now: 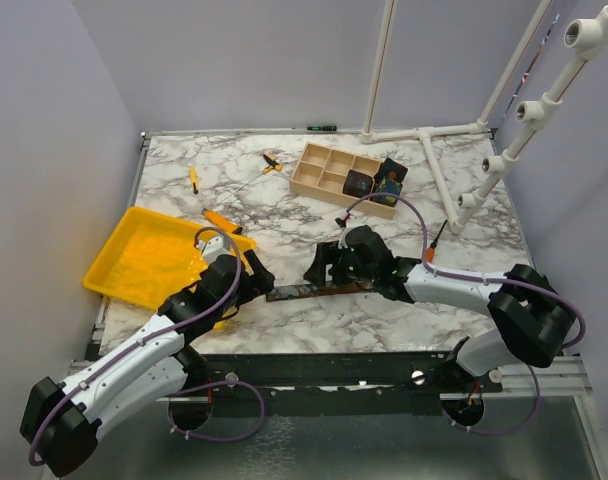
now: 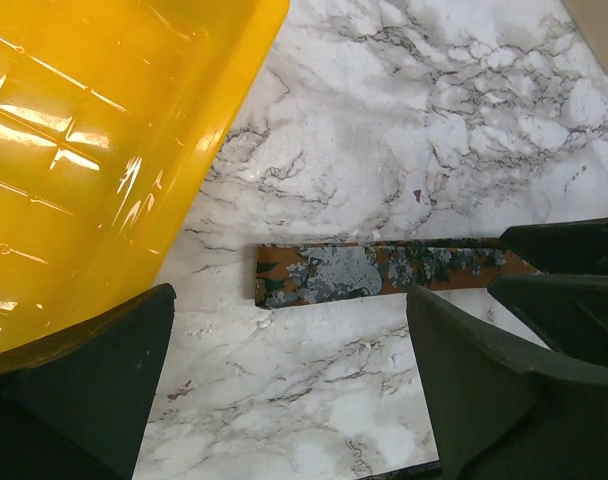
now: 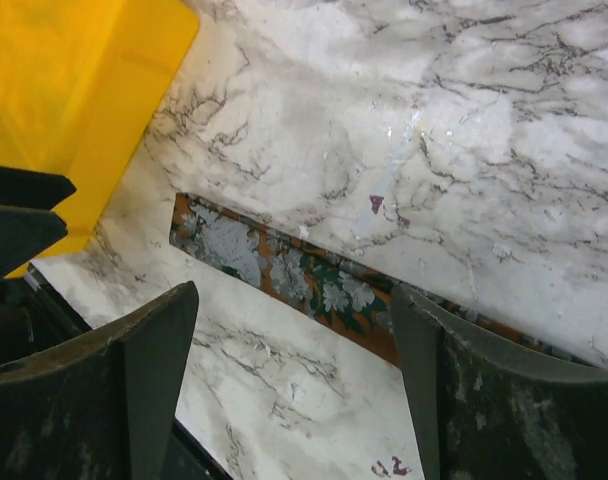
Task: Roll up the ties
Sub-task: Flatten out the tie at the center of the board, then roll the tie at the center of the board.
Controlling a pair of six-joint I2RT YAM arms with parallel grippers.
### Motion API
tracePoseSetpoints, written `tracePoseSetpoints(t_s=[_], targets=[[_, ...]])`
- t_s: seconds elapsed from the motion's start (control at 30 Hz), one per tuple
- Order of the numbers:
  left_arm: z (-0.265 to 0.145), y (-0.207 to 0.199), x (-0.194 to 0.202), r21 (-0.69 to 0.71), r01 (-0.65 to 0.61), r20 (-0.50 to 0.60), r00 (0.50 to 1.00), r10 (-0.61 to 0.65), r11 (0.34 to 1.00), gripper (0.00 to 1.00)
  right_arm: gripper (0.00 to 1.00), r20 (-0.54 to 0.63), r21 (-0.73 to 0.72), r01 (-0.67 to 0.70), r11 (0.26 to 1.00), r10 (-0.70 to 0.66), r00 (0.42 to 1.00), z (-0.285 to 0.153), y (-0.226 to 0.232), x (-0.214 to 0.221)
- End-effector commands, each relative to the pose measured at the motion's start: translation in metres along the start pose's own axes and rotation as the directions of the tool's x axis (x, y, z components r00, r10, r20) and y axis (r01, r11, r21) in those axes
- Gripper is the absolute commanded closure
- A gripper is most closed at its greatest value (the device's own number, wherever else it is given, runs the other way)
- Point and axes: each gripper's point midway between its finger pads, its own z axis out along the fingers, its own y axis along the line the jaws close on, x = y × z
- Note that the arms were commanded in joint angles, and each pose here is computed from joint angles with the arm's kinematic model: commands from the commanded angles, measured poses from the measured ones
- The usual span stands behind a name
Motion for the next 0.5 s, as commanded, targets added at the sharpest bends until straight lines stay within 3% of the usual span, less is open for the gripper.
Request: tracePoseSetpoints(t_s=[0.0,0.13,0.3,0.47], targets=[[-0.007,0.0,-0.019,0.023,0.072,0.106,0.992,-0.074,0.997,0.01,0.2,-0.048,-0.1,-0.018,0.995,0.013,0.999,0.005,0.009,0.003],[-0.013,-0.011,-0.017,0.079,0.035,0.075,0.996,-0.041,0.996,0.05,0.34,-0.054,-0.075,0.031,0.997,-0.035,0.998,0.007,0.01,0.005],[-0.002,0.001,-0.001,0.034,0.029,0.026,0.999,-0.03,0.999,0.1,0.52,-0.103,-0.019,0.074,0.997,-0.075,0.992,0.017,0.009,0.016],[0.005,-0.006,0.012,0.059,-0.022,-0.042,0.999,0.025,0.998,0.19,0.6,-0.114,-0.021,0.093,0.995,-0.095,0.989,0.023,0.016,0.023]])
